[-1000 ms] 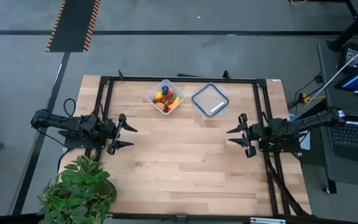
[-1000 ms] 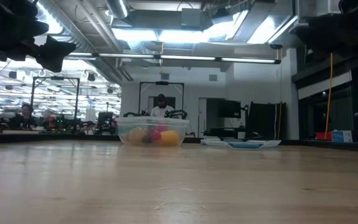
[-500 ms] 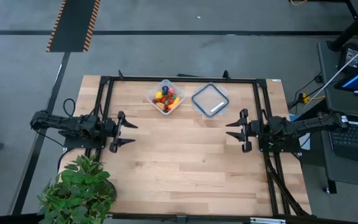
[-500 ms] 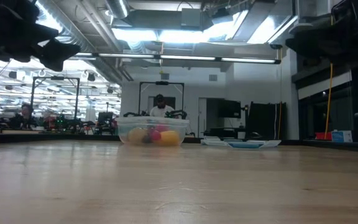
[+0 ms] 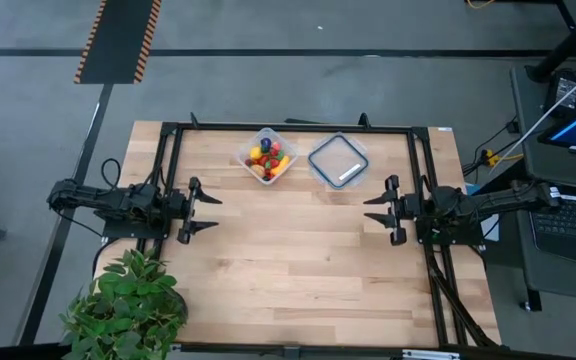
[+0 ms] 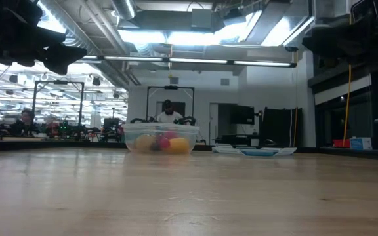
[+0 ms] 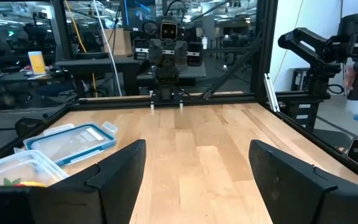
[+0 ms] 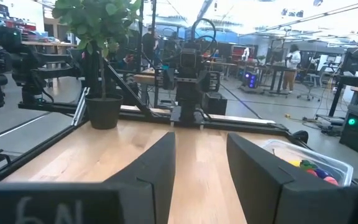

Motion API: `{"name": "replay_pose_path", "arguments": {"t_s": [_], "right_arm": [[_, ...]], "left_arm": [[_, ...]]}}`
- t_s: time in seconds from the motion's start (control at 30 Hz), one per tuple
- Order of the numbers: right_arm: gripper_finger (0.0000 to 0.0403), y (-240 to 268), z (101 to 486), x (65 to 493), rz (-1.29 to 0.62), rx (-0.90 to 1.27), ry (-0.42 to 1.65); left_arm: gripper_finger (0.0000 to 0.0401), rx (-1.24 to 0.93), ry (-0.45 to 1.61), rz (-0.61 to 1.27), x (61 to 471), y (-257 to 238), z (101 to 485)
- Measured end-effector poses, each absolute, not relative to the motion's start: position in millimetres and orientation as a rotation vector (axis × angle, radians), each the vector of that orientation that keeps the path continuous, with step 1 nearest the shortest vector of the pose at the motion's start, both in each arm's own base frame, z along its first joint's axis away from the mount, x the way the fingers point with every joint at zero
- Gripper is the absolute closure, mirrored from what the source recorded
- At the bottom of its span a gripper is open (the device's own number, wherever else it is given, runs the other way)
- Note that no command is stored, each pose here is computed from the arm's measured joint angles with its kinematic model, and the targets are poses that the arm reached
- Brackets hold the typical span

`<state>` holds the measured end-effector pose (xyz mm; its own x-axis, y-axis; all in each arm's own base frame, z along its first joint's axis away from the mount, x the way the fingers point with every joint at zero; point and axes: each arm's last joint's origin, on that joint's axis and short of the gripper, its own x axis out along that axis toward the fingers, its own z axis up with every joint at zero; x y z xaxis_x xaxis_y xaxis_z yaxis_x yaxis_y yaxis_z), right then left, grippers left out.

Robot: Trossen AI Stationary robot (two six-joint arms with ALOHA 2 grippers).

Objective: Pick and placing Produce into tupperware
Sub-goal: Return to Home Position

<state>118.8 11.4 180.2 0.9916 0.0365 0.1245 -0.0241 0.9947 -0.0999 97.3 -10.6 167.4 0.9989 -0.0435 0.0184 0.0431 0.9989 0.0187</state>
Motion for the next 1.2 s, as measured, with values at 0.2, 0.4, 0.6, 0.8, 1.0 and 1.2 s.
{"name": "replay_pose_path", "arguments": {"t_s": [0.2, 0.4, 0.6, 0.8, 1.0, 1.2], "right_arm": [[0.0257, 11, 180, 119, 0.03, -0.098, -0.126], [0.0257, 11, 180, 119, 0.033, -0.061, -0.123], [0.0257, 11, 178, 119, 0.036, -0.017, -0.1], [0.0257, 9, 175, 112, 0.026, 0.079, -0.07], [0.0257, 5, 180, 96, 0.001, 0.061, -0.156], [0.0257, 1, 176, 97, -0.04, 0.104, -0.111]], "left_arm": [[0.0119, 0.018, -0.019, -0.043, 97, -11, 167], [0.0123, 0.018, -0.019, -0.043, 97, -11, 167], [0.0119, 0.017, -0.019, -0.044, 97, -11, 167], [0.0123, 0.017, -0.019, -0.044, 97, -11, 167], [0.0119, 0.017, -0.019, -0.044, 97, -11, 167], [0.0123, 0.017, -0.02, -0.044, 97, -11, 168]]}}
